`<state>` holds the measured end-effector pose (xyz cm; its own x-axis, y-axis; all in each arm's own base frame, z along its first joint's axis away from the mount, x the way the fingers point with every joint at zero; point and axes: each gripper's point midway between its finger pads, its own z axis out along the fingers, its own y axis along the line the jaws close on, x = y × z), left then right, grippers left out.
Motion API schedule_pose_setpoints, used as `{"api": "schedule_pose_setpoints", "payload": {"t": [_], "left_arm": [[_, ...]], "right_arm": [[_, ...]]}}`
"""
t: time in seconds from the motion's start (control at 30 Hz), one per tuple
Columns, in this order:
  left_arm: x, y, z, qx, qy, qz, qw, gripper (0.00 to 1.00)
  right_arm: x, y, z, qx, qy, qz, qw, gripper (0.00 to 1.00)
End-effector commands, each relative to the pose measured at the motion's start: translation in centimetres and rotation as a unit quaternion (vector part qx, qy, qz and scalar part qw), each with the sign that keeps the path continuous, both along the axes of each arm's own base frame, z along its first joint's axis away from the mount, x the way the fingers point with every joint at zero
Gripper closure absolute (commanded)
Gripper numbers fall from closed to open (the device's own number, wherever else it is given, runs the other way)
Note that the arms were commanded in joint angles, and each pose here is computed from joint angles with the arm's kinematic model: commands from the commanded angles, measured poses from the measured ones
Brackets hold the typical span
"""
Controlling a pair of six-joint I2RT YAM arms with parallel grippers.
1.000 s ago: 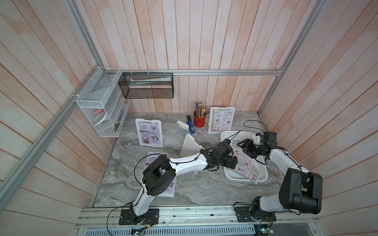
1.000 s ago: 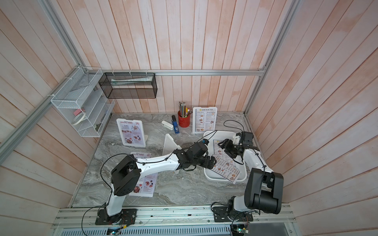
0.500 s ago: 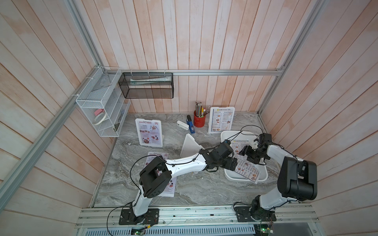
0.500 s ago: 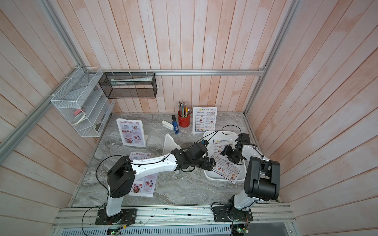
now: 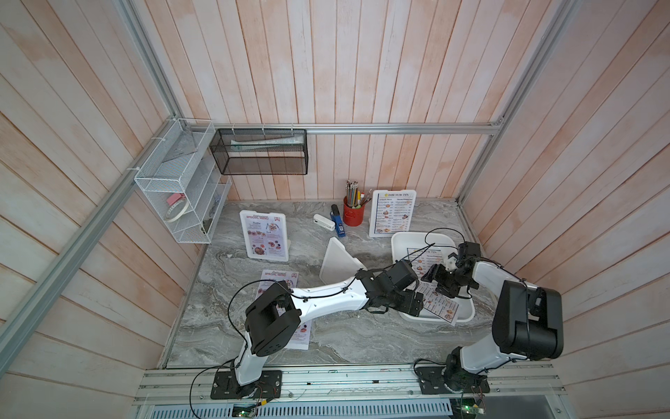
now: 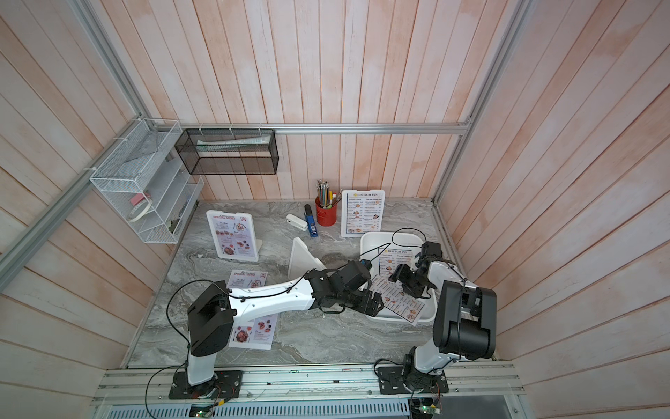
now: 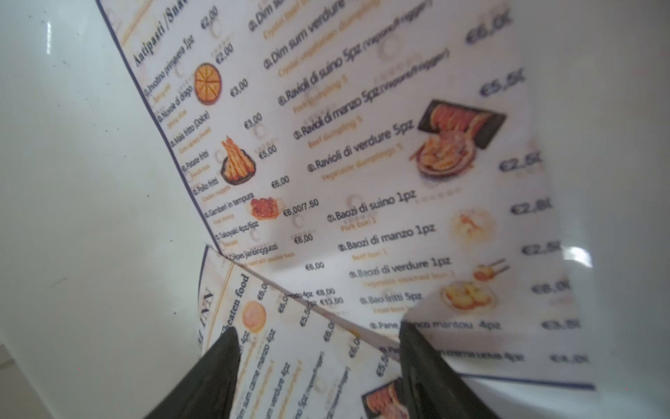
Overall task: Replace the menus in the menu holders
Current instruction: Pick up the menu from the storage box.
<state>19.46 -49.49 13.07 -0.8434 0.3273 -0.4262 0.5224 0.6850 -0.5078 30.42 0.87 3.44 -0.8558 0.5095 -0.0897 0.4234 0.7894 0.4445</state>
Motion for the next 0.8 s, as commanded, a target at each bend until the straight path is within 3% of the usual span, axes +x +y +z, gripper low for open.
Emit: {"api": "schedule_pose_setpoints", "payload": {"t": [0.0,0.27,0.67,0.77], "left_arm": [[-1.6,-0.9,3.6,-0.058,0.039,-0.013,0.997,0.07],[-2.7,-3.2,3.6,-0.112,0.125,0.006,0.986,0.11],[-2.4,-4.1,-0.2,-0.091,0.185,0.089,0.974,0.13],[-2.2,-4.5,-1.0,-0.093,0.2,0.107,0.97,0.19]], "right_arm": [[-1.6,0.4,-0.9,0.013,0.033,-0.009,0.999,0.29],[-1.0,0.2,-0.8,0.016,0.024,-0.02,0.999,0.29],[-0.7,0.3,-1.4,0.021,0.026,-0.023,0.999,0.29],[-0.6,0.3,-1.5,0.023,0.025,-0.023,0.999,0.29]]}}
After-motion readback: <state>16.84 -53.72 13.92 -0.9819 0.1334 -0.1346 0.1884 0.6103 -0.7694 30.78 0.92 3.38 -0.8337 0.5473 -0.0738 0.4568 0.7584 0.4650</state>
